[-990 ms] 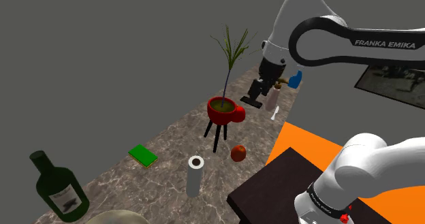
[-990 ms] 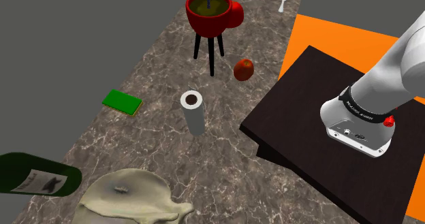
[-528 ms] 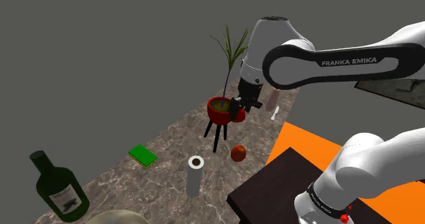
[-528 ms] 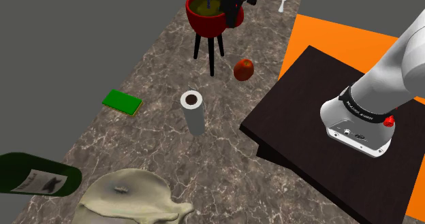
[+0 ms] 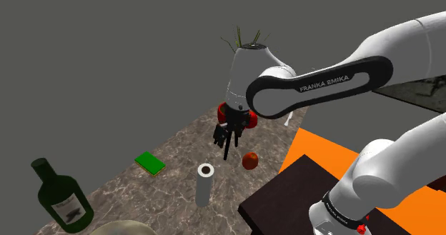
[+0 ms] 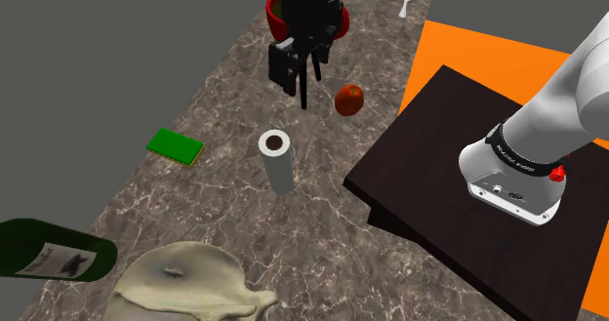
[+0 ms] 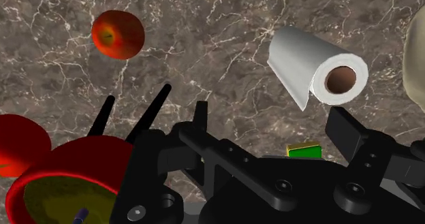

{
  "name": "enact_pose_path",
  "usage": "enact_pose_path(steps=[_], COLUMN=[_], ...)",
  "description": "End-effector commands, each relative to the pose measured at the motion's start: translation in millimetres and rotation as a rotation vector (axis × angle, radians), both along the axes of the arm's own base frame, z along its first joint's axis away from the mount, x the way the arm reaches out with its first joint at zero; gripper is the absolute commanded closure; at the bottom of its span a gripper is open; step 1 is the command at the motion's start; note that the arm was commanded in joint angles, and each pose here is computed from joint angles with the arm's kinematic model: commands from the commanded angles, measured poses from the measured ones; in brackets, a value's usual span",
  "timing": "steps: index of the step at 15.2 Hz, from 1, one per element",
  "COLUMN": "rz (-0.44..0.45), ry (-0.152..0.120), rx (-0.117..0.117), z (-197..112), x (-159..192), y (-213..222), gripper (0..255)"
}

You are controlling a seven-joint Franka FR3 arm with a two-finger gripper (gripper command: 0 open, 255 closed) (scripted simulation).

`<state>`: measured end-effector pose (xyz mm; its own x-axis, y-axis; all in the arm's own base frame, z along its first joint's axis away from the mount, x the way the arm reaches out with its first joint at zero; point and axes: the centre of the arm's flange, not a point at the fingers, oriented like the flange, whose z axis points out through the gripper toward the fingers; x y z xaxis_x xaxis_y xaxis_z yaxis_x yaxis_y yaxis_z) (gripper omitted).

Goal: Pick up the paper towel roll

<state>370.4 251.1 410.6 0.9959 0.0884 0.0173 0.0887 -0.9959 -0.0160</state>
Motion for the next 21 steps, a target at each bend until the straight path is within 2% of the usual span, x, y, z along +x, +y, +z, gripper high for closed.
enact_pose_path(steps=[1,9,18,19,21], rz=[-0.010,-0.041,-0.041,-0.041,-0.041], ry=[0.013,0.059,0.059,0.059,0.059], rx=[0.008,0.033,0.033,0.033,0.033], z=[-17,-82,-122,-122,-123], x=[4,22,22,22,22], y=[20,92,92,92,92], gripper=[0,0,0,255,255])
